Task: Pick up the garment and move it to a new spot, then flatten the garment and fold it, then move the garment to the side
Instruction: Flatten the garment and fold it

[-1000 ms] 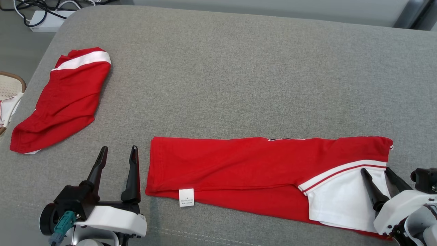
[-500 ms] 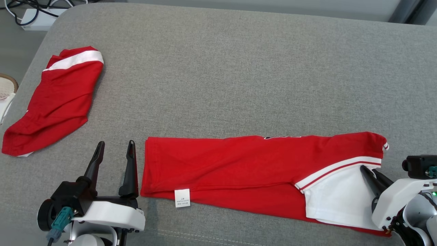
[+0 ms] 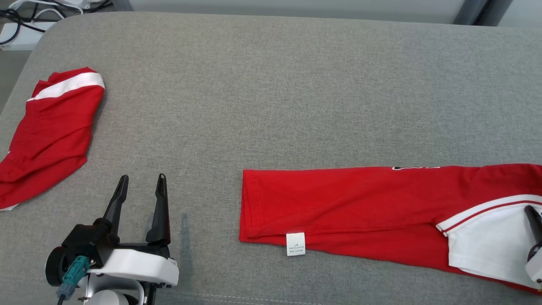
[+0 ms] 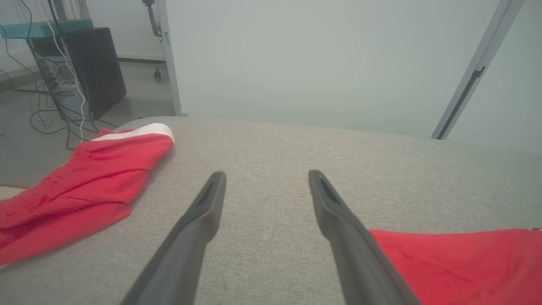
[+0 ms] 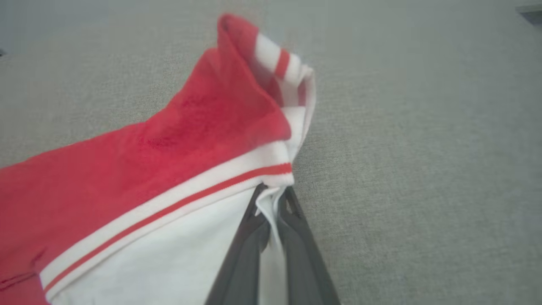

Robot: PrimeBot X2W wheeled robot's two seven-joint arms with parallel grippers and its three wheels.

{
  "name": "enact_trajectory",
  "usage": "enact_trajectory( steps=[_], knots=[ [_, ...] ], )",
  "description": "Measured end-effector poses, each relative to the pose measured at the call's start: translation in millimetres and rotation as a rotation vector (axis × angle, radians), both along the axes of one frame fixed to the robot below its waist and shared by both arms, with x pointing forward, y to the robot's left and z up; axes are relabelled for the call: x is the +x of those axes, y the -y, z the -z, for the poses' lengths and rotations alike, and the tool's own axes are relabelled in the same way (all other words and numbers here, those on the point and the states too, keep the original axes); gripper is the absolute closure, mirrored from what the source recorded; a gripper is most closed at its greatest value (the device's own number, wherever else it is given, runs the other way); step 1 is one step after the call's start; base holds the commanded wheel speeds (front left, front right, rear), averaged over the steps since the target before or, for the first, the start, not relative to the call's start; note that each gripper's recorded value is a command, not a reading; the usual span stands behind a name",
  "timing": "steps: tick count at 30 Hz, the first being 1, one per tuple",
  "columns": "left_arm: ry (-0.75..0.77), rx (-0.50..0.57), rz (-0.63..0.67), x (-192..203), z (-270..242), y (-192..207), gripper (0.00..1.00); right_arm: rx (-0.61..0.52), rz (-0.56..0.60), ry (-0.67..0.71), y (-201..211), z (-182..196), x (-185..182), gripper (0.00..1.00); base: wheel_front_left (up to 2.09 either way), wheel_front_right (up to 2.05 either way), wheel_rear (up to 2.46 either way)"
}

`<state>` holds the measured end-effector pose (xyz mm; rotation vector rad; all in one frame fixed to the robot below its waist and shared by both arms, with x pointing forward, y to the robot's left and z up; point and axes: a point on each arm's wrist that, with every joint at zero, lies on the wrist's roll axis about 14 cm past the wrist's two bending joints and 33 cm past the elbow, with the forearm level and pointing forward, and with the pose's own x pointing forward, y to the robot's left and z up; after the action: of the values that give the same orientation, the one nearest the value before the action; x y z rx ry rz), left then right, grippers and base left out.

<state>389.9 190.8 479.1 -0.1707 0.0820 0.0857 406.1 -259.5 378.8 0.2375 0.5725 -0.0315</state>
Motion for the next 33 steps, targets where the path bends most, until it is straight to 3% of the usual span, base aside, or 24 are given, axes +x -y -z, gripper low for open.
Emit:
enact_trajectory(
  steps=[5,7,12,17,28,33],
  knots=[
    [0.003,0.004,0.018,2.7,-0.5,3.7,0.00,0.078,0.053,0.045,-0.7,-11.0,2.6,1.00,0.00,0.00,0.00],
    [0.006,0.008,0.029,4.1,-1.9,5.7,0.00,0.218,0.064,0.102,-21.7,-30.8,10.3,1.00,0.00,0.00,0.00],
    [0.017,0.004,0.048,6.8,-5.2,11.3,0.00,0.435,-0.039,0.223,-78.6,-85.4,23.1,1.00,0.00,0.00,0.00],
    [0.013,0.005,0.056,7.3,-4.9,13.5,0.00,0.627,-0.132,0.258,-134.1,-117.3,21.9,1.00,0.00,0.00,0.00],
    [0.019,0.004,0.042,6.0,-7.6,10.6,0.00,0.797,-0.355,0.117,-249.0,-98.2,8.6,1.00,0.00,0.00,0.00],
    [0.009,-0.002,0.042,3.1,-4.4,11.2,0.00,0.816,-0.375,0.101,-276.6,-86.8,10.9,1.00,0.00,0.00,0.00]
  ],
)
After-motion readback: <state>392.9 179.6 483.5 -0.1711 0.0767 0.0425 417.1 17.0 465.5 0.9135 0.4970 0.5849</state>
